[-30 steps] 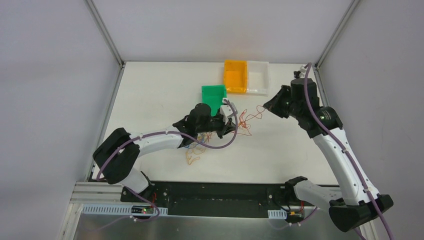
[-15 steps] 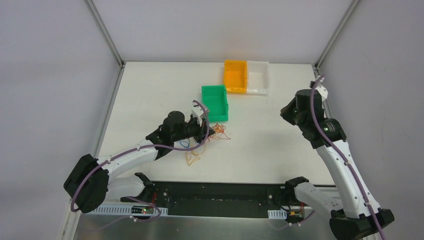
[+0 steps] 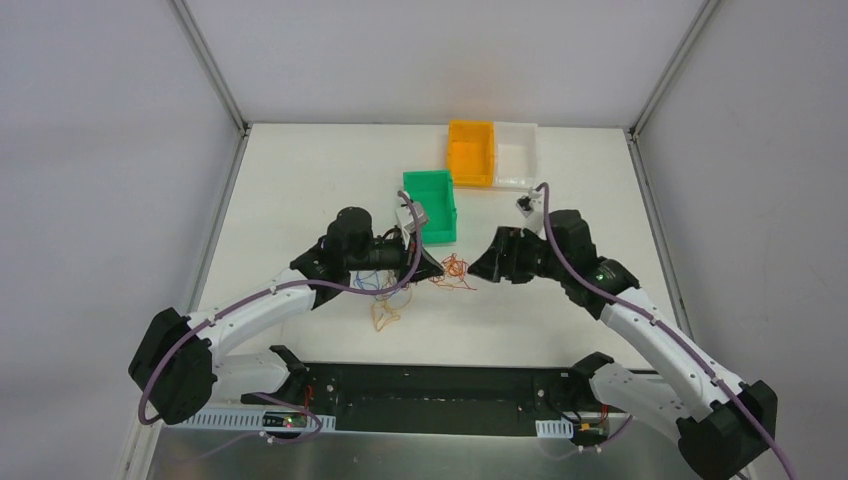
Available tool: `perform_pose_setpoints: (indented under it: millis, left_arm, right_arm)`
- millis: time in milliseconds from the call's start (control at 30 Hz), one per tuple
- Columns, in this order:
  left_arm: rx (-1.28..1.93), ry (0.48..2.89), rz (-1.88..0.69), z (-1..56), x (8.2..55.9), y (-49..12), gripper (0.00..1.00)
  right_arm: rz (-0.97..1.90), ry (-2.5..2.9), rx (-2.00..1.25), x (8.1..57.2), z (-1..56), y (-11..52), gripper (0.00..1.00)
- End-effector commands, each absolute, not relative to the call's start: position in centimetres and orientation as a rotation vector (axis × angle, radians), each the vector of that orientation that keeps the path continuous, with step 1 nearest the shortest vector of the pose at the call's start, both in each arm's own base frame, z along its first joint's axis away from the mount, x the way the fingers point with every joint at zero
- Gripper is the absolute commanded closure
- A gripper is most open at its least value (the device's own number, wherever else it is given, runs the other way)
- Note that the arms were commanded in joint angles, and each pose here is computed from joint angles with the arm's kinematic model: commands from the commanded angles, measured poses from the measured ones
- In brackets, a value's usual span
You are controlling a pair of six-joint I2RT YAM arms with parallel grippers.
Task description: Untangle the cables
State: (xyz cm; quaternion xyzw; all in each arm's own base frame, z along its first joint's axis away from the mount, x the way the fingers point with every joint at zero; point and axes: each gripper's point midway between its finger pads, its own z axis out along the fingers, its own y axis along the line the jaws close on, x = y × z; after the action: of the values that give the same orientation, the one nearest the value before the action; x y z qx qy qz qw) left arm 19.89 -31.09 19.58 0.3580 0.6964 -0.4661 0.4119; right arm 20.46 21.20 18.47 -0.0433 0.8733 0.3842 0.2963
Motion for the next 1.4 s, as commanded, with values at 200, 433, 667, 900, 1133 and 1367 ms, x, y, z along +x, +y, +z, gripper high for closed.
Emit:
perform_pose_setpoints:
  millis: [200,433,667,900,1133,1367]
  left_arm:
    - [0.985,1.739,-1.277,22.5,18.6,-31.8,1.0]
    - [0.992,1.743,-1.263,22.5,18.3,-31.4,1.0]
    - [1.005,1.742,-1.271,22.2,18.0,-31.4,0.98]
    - [1.02,1.727,-1.301,22.8,17.9,-31.7,0.98]
    - [1.034,1.719,-1.344,23.4,17.4,-32.0,0.98]
    - [1.036,1.727,-1.362,23.5,17.4,-32.3,1.0]
  right_arm:
    - [0.981,2.109,-0.29,20.5,19.3,23.9,0.28]
    - [0.984,2.032,-0.238,20.8,18.3,23.3,0.28]
    - [1.07,1.861,-0.261,20.9,18.8,24.2,0.14]
    - [1.048,1.862,-0.349,21.2,18.8,25.4,0.12]
    - [1.034,1.831,-0.467,20.8,19.0,26.8,0.21]
    - [1.055,1.791,-0.476,20.9,19.8,27.8,0.62]
